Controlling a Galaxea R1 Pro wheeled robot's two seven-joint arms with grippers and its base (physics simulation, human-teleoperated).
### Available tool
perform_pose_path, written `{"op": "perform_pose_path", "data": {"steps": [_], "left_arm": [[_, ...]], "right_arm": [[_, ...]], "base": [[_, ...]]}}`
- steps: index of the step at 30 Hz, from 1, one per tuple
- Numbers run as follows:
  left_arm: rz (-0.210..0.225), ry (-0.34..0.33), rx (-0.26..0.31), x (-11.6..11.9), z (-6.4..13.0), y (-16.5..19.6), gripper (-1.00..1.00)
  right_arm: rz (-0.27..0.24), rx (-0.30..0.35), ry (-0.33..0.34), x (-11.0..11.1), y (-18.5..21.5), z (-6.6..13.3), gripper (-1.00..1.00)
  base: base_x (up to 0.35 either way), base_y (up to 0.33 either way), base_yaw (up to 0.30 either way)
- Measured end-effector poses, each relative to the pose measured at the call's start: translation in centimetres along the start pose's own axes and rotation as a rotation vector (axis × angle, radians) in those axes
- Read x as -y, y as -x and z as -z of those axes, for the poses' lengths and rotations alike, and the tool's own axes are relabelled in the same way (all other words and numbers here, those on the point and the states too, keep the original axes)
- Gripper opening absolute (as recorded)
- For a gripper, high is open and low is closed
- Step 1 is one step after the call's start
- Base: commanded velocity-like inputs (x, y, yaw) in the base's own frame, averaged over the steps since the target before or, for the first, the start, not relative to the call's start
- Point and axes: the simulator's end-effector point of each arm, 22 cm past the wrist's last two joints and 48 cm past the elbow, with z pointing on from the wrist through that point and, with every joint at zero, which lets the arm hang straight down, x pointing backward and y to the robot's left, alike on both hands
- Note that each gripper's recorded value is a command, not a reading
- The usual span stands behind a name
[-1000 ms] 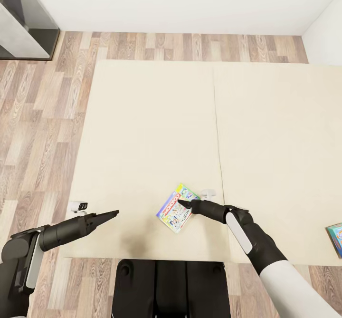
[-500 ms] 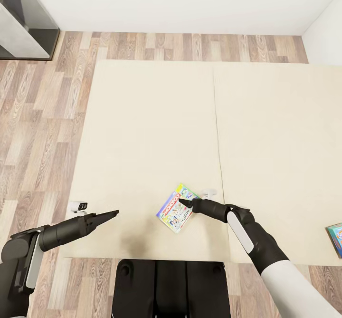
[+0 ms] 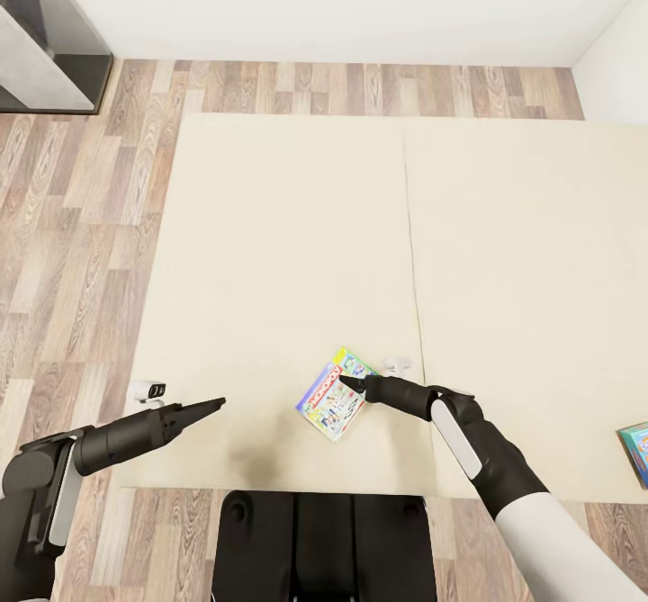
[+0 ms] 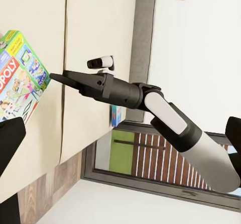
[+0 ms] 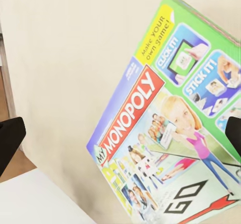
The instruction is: Put all the toys in the child's room - the three board games (two on the bed and one on the table), the two jigsaw puzzles on the table, and the tennis ball on the table - inside the toy box on the table in the child's room.
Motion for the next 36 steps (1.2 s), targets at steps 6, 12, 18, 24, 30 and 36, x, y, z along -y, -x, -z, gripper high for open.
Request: {"op": "perform_pose_path", "data": {"steps": [6, 12, 18, 24, 30, 36], "left_arm": [[0.0, -0.001, 0.0, 0.0, 0.0, 0.0, 1.0], [0.0, -0.001, 0.0, 0.0, 0.0, 0.0, 1.0], [0.0, 0.0, -0.001, 0.0, 0.0, 0.0, 1.0], [0.0, 0.001, -0.001, 0.0, 0.0, 0.0, 1.0], [0.0, 0.002, -0.002, -0.1, 0.0, 0.0, 1.0], [0.0, 0.003, -0.001, -0.1, 0.0, 0.0, 1.0]], "right_arm": [[-0.001, -0.002, -0.004, 0.2, 0.0, 0.1, 1.0], [-0.01, 0.008, -0.016, 0.8, 0.4, 0.4, 1.0], [-0.031, 0.022, -0.062, 3.6, 1.4, 2.3, 1.0], [-0.052, 0.041, -0.109, 6.5, 2.6, 4.5, 1.0], [-0.059, 0.048, -0.121, 7.2, 2.9, 5.1, 1.0], [-0.056, 0.045, -0.127, 7.4, 2.8, 5.1, 1.0]], "base": [[0.0, 0.0, 0.0], [0.0, 0.0, 0.0], [0.0, 0.0, 0.0], [0.0, 0.0, 0.0], [0.0, 0.0, 0.0], [0.0, 0.0, 0.0]]}}
